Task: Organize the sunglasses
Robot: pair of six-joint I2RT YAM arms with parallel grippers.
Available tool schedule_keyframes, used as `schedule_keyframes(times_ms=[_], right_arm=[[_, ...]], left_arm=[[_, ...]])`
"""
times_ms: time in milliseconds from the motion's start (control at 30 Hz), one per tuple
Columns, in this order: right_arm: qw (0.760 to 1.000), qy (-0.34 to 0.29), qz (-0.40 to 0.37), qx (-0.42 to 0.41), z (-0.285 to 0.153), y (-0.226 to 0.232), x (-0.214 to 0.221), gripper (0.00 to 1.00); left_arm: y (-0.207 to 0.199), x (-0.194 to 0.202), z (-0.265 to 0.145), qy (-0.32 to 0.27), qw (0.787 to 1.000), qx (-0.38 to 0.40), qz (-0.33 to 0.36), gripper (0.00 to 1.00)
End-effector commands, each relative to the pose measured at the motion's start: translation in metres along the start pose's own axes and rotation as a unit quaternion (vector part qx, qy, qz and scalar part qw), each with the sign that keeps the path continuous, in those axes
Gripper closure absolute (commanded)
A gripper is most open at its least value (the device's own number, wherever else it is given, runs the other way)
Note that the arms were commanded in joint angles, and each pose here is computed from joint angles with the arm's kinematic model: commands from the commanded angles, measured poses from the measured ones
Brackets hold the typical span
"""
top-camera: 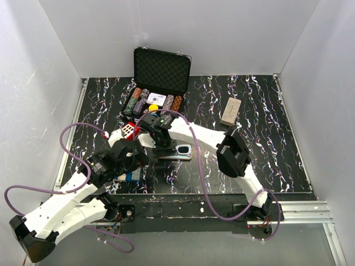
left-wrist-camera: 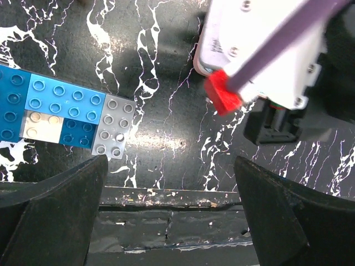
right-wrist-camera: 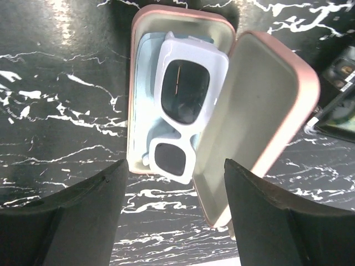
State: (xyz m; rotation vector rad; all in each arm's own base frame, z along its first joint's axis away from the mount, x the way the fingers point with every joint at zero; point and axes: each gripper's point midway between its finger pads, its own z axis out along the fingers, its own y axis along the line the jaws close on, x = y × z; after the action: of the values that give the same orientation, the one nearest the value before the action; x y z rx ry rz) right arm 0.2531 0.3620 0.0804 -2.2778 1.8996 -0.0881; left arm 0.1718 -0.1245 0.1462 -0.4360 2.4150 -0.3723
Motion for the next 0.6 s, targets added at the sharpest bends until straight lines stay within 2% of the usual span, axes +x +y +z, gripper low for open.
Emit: schedule_keyframes(times_ms=[0,167,233,300,367,467,567], right_arm=[[0.997,-0.056,0.01,0.047,-0.048,-0.004,-0.014,0.22],[0.981,-0.145,0.073,0.102,-0.089,-0.012,-0.027,0.22],[0.96,-0.206,0.123,0.144,-0.109,-0.022,-0.028,0.21],[0.936,-0.263,0.182,0.147,-0.119,-0.026,-0.02,0.15],[0.912,-0.324,0.232,0.098,-0.123,-0.022,-0.013,0.13],[0.889,-0.399,0.226,-0.009,-0.127,-0.012,-0.004,0.11],[0.887,-0.413,0.2,-0.053,-0.12,-0.009,0.004,0.11]], left_arm=[[-0.001,0.001,-0.002,-0.001,1.0,0.009,-0.011,0.02],[-0.008,0.009,-0.001,0.014,0.999,0.036,-0.015,0.02],[-0.013,0.014,0.004,0.024,0.998,0.048,-0.018,0.02],[-0.021,0.022,0.009,0.043,0.997,0.064,-0.021,0.02],[-0.034,0.031,0.014,0.068,0.993,0.089,-0.024,0.02],[-0.051,0.041,0.02,0.098,0.988,0.118,-0.021,0.02],[-0.052,0.043,0.025,0.102,0.988,0.114,-0.019,0.02]])
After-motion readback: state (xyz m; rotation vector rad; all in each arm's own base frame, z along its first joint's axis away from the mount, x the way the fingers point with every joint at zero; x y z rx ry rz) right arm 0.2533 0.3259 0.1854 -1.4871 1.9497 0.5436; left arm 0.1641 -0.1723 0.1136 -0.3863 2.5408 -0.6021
